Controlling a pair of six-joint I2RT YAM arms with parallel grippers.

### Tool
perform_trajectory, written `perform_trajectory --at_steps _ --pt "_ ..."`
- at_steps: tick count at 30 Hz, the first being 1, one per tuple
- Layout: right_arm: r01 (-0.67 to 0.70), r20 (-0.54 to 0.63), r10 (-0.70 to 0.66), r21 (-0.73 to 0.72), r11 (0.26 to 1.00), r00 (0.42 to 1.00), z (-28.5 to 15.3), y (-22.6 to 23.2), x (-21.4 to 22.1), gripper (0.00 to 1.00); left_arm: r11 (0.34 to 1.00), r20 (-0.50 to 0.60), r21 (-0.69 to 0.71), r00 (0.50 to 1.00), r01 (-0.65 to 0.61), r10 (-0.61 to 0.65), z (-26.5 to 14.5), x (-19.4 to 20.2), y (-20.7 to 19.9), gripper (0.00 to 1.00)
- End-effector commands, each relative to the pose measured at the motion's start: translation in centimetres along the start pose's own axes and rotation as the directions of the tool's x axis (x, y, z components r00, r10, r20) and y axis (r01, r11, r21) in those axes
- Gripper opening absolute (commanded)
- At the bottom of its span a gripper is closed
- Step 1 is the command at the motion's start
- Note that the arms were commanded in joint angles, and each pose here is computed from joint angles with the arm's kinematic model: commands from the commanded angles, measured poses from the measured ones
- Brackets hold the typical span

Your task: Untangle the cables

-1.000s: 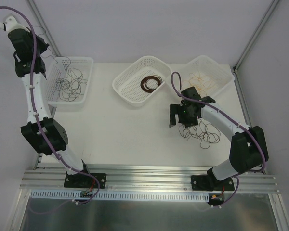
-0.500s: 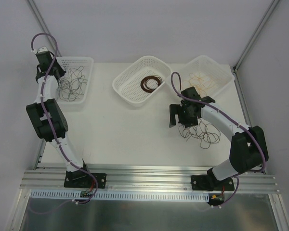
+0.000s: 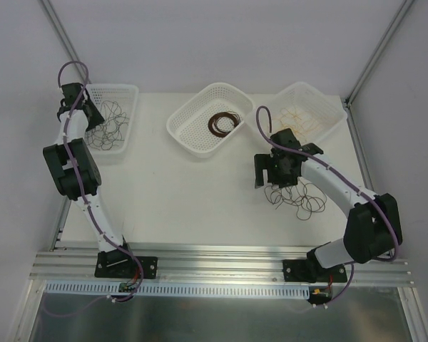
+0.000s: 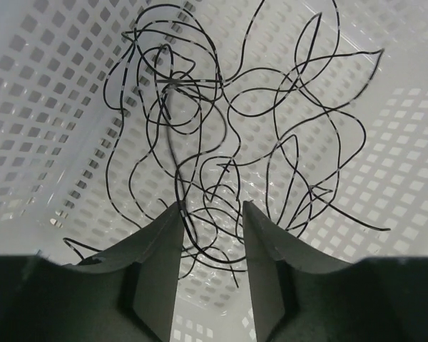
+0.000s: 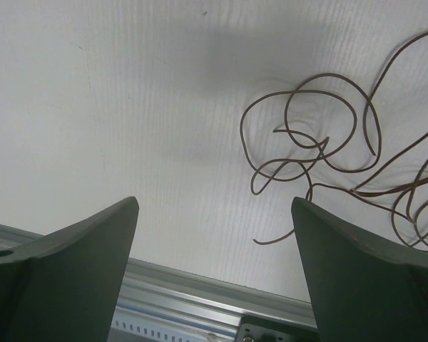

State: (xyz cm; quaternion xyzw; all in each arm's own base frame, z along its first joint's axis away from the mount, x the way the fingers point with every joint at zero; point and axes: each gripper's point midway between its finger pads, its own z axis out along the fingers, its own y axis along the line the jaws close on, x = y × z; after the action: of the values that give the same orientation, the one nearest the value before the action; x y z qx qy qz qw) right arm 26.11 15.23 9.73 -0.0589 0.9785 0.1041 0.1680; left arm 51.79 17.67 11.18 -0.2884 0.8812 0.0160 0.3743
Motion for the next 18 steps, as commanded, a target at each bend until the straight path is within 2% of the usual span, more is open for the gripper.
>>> perform_trajectory --at_steps 1,2,6,9,11,12,14,18 --pt "0.033 0.073 -0.036 0.035 0.999 0.997 -2.6 -0.3 -1.3 0.93 0.999 0.117 0.038 0.993 0.001 -0.006 -4.9 -4.7 -1.3 0.39" --pt "0.034 0.085 -0.036 0.032 0.999 0.996 -3.0 -0.3 -1.6 0.93 0.999 0.133 0.042 0.991 -0.001 -0.005 -5.7 -5.3 -1.4 0.46" --pt "0.024 0.127 -0.032 0.064 0.998 0.991 -3.9 -0.9 -2.2 0.93 0.998 0.209 0.061 0.978 -0.010 -0.003 -9.9 -7.5 -2.0 0.59" --pt "0.017 0.152 -0.027 0.069 0.997 0.988 -4.5 -1.1 -2.5 0.93 0.997 0.230 0.070 0.973 -0.015 -0.001 -12.1 -7.7 -2.1 0.69" --pt "0.001 0.169 -0.016 0.089 0.996 0.985 -4.9 -1.7 -2.7 0.93 0.996 0.213 0.092 0.977 -0.011 -0.009 -12.9 -6.8 -2.3 0.77" --pt "-0.008 0.169 -0.009 0.097 0.995 0.985 -4.9 -2.1 -2.5 0.93 0.994 0.234 0.105 0.972 -0.009 -0.015 -14.5 -7.0 -2.5 0.86" --pt "-0.053 0.191 0.030 0.114 0.992 0.981 -5.3 -3.1 -2.6 0.93 0.990 0.207 0.141 0.978 0.002 -0.031 -15.3 -5.4 -2.9 0.95" --pt "-0.173 0.202 0.137 0.171 0.970 0.970 -5.5 -6.0 -1.5 0.93 0.973 0.208 0.232 0.977 0.002 -0.052 -19.7 -2.9 -4.2 0.99"
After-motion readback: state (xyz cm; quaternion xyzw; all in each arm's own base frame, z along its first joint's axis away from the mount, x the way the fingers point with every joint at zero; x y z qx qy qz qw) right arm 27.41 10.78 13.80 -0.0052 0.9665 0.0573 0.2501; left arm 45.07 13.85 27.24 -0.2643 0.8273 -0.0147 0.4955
